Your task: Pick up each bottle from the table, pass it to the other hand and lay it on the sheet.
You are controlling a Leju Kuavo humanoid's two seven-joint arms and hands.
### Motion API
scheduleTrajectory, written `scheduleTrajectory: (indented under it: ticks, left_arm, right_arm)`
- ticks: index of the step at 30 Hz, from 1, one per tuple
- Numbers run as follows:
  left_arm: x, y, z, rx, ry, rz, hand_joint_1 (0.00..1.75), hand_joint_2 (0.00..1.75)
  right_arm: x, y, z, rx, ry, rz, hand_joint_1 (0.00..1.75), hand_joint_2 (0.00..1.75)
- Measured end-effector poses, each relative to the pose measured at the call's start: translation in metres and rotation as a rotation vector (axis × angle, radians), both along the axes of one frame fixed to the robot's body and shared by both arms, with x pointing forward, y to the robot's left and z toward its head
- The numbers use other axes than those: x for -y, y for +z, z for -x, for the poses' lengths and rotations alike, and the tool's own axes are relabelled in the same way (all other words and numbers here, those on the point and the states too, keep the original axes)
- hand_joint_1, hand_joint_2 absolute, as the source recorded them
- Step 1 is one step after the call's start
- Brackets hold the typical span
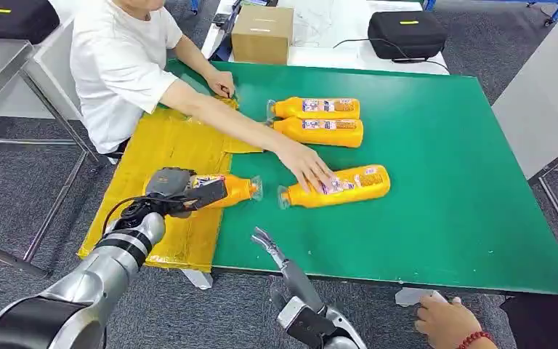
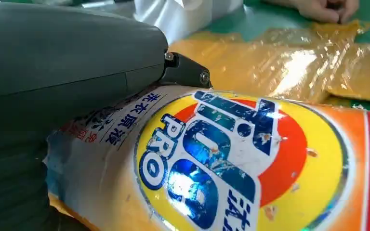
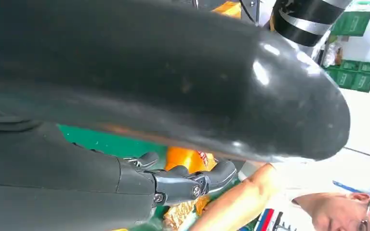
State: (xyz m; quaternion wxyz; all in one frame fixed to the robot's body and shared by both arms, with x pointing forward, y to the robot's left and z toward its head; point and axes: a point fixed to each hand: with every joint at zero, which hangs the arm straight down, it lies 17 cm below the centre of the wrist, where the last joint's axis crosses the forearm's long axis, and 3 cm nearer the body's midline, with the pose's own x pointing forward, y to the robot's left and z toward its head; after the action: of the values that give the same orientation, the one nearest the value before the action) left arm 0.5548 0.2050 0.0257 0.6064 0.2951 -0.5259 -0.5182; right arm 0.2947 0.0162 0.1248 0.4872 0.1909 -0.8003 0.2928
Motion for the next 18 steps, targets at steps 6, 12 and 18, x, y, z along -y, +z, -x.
scheduleTrajectory:
  ticks: [6,12,18]
  left_arm:
    - [0.011,-0.009,0.005,-0.077,-0.042,0.013,0.0,1.75]
    - [0.034,-0.02,0.019,-0.262,-0.115,0.066,0.0,1.75]
    - [0.051,-0.011,0.023,-0.345,-0.165,0.193,0.0,1.75]
  right_arm:
    - [0.002,0.001,-0.001,-0.011,-0.005,-0.019,0.0,0.0]
    - [0.004,0.007,-0.006,0.004,-0.004,-0.047,0.0,0.0]
    - [0.008,0.003,-0.015,0.005,-0.008,-0.056,0.0,0.0]
